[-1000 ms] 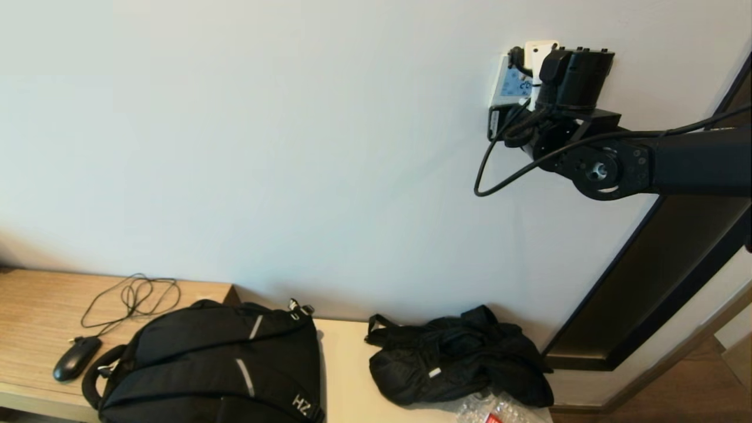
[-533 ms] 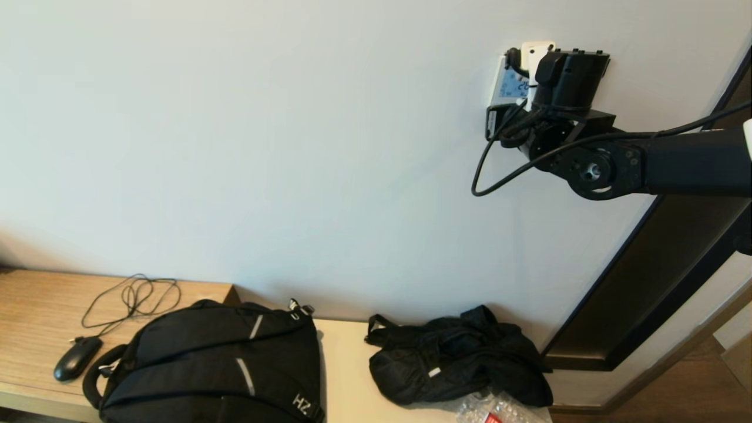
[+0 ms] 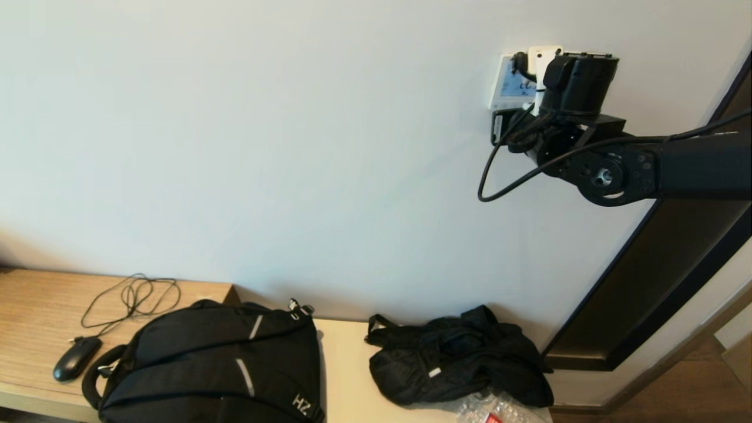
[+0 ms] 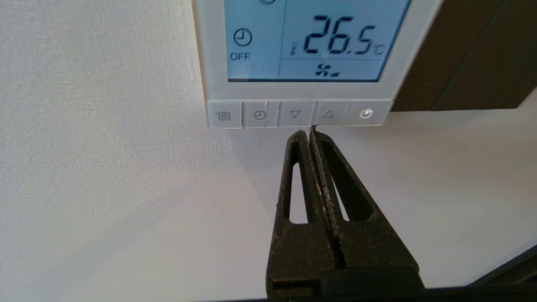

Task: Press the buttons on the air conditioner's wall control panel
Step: Press the temperature decrease button, then turn off the central air conditioner

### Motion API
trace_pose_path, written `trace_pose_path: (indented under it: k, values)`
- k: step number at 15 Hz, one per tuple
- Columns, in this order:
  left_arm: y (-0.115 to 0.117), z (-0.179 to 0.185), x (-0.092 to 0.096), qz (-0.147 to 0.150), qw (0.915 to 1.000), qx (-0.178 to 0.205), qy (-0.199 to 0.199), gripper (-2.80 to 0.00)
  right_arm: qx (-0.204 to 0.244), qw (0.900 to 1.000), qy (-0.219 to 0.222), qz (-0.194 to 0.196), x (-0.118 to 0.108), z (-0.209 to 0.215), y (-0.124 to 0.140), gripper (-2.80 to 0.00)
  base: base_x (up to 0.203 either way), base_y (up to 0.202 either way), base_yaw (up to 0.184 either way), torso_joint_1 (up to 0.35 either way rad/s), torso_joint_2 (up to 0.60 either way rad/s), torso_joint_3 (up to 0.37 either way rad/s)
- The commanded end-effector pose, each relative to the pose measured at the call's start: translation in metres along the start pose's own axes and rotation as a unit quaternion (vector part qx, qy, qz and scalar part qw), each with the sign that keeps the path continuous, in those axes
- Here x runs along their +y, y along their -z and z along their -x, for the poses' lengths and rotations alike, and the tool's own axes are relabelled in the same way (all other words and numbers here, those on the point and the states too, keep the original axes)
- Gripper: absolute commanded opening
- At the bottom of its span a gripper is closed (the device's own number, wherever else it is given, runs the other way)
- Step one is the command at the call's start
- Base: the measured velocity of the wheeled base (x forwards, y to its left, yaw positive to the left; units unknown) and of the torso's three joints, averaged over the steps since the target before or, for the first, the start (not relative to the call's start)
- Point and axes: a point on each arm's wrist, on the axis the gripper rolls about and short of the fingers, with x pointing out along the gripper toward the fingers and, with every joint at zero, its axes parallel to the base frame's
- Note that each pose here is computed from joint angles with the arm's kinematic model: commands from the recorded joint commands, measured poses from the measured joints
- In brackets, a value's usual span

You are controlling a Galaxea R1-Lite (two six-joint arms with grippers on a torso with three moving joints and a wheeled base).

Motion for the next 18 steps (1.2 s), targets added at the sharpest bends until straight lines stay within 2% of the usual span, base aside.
trace_pose_path:
  k: [1, 6, 11, 13, 18]
  values:
    - [0.0, 0.0, 0.0, 0.0, 1.0, -0.001, 0.0, -2.8, -0.013, 1.0, 0.004, -0.006, -0.012, 0.016, -0.016, -2.8, 0.0, 0.0, 0.0, 0.0, 0.0, 0.0]
    - [0.0, 0.0, 0.0, 0.0, 1.0, -0.001, 0.0, -2.8, -0.027, 0.999, 0.01, -0.015, -0.053, 0.074, -0.043, -2.8, 0.0, 0.0, 0.0, 0.0, 0.0, 0.0]
    - [0.0, 0.0, 0.0, 0.0, 1.0, -0.001, 0.0, -2.8, -0.039, 0.998, 0.04, -0.014, -0.118, 0.16, -0.049, -2.8, 0.0, 0.0, 0.0, 0.0, 0.0, 0.0]
    - [0.0, 0.0, 0.0, 0.0, 1.0, -0.001, 0.0, -2.8, -0.043, 0.998, 0.052, -0.011, -0.14, 0.199, -0.041, -2.8, 0.0, 0.0, 0.0, 0.0, 0.0, 0.0]
    - [0.0, 0.0, 0.0, 0.0, 1.0, -0.001, 0.0, -2.8, -0.019, 0.997, 0.072, -0.001, -0.169, 0.274, 0.016, -2.8, 0.0, 0.0, 0.0, 0.0, 0.0, 0.0]
